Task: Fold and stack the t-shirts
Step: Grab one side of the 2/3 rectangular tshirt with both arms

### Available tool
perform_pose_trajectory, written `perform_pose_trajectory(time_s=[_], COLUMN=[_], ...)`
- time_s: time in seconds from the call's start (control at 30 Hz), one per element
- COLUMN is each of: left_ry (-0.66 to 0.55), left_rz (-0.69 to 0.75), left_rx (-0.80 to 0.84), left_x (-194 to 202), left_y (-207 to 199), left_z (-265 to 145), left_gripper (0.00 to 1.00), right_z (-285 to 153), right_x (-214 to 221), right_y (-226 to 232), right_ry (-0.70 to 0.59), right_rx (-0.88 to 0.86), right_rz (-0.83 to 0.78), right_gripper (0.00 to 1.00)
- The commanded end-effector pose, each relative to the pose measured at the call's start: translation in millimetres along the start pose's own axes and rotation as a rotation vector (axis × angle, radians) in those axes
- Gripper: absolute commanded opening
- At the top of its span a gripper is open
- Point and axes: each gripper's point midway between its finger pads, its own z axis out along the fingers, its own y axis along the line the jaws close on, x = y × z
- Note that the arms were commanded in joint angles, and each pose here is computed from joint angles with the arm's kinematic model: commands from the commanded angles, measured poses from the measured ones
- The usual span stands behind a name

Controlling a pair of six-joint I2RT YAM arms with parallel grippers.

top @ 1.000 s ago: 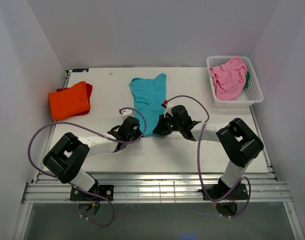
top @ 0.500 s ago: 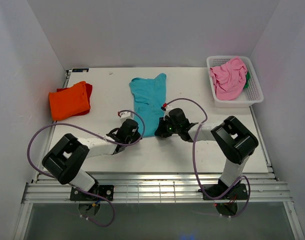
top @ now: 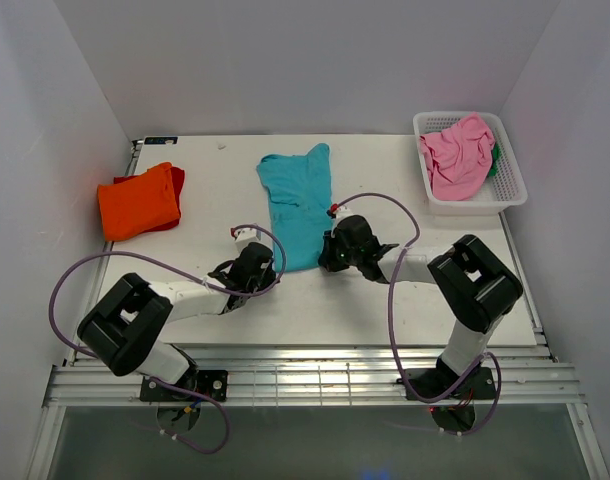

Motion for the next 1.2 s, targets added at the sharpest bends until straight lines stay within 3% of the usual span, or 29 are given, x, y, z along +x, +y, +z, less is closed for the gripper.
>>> perform_pose_trajectory(time_s=[0.0,0.33,0.4,0.43,0.53,0.57,0.6,0.67,0.8,1.17], left_ry=[-0.027,-0.053,-0.068,-0.071,-0.091,-0.102,-0.112,-0.12,-0.108,-0.017], left_rz=[-0.008,-0.001,0.001,0.003,-0.005,-0.011,-0.015,-0.017,-0.01,-0.007], left_rx=[-0.001,0.019,0.041,0.05,0.093,0.107,0.115,0.124,0.133,0.06], left_x=[-6,-18,-29,-32,-46,-51,-56,-60,-64,-34], left_y=[1,-9,-20,-24,-39,-44,-47,-51,-61,-42], left_z=[-7,-8,-9,-10,-17,-19,-22,-23,-17,1], left_gripper=[0.0,0.0,0.0,0.0,0.31,0.61,0.72,0.85,0.89,0.89], right_z=[-13,-44,-55,-58,-71,-72,-73,-71,-57,-22], right_x=[11,-6,-18,-23,-46,-55,-59,-64,-70,-41], right_y=[-33,-22,-15,-13,-5,-3,-6,-10,-18,-55], right_ry=[0.042,0.025,0.0,-0.009,-0.046,-0.068,-0.081,-0.084,-0.066,0.04], right_rx=[0.152,0.143,0.128,0.125,0.123,0.123,0.143,0.162,0.169,0.219], right_rz=[-0.03,-0.065,-0.073,-0.079,-0.112,-0.122,-0.14,-0.154,-0.155,-0.104], right_gripper=[0.08,0.09,0.15,0.23,0.4,0.45,0.49,0.57,0.58,0.57])
